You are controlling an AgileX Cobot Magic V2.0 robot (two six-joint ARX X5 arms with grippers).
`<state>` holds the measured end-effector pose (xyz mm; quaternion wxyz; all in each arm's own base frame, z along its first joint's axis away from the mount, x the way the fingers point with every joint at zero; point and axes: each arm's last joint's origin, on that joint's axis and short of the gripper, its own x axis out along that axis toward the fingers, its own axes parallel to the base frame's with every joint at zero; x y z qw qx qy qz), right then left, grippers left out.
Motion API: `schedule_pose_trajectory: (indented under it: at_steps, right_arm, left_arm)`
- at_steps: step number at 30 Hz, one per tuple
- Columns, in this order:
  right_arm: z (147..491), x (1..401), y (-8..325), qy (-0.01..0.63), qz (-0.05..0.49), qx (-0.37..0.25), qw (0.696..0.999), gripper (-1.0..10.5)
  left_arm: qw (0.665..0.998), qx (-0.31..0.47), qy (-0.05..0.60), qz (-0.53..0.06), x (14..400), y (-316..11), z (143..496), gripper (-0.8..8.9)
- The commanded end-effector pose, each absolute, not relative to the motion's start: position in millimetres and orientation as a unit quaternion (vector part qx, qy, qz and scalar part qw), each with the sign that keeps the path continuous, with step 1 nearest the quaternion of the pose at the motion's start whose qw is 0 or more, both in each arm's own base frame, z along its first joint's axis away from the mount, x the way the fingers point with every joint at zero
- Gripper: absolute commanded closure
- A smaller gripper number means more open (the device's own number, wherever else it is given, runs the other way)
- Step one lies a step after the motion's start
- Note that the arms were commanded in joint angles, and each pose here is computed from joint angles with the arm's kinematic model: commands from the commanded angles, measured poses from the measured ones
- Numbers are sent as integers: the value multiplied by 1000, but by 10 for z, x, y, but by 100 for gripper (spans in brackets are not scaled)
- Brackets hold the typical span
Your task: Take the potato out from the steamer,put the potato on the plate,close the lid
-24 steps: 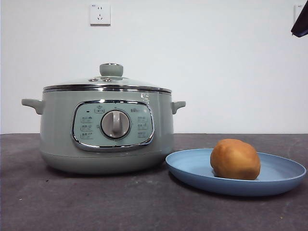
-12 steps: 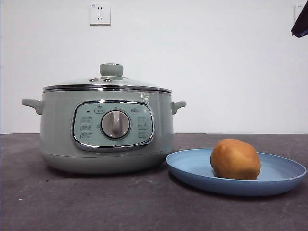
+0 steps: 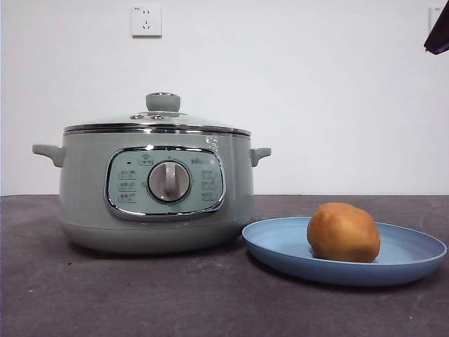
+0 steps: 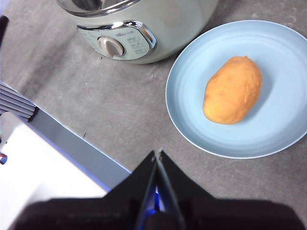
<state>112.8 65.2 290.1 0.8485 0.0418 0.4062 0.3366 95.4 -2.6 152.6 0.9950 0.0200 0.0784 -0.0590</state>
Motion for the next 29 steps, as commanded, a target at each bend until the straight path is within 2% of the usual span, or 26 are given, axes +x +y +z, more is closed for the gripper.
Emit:
schedule_pose_trajectory:
  at_steps: [1, 24, 29]
  right_arm:
    - [2911, 1127, 652, 403, 336, 44, 850, 947]
    - [2911, 1128, 652, 403, 336, 43, 850, 947]
    - [2931, 1134, 613, 381, 299, 16, 875, 947]
  left_arm:
    - [994, 15, 85, -61, 960, -24, 1474, 817]
    - [994, 16, 85, -60, 960, -24, 1475, 817]
    - [994, 16, 85, -60, 960, -24, 1475, 817]
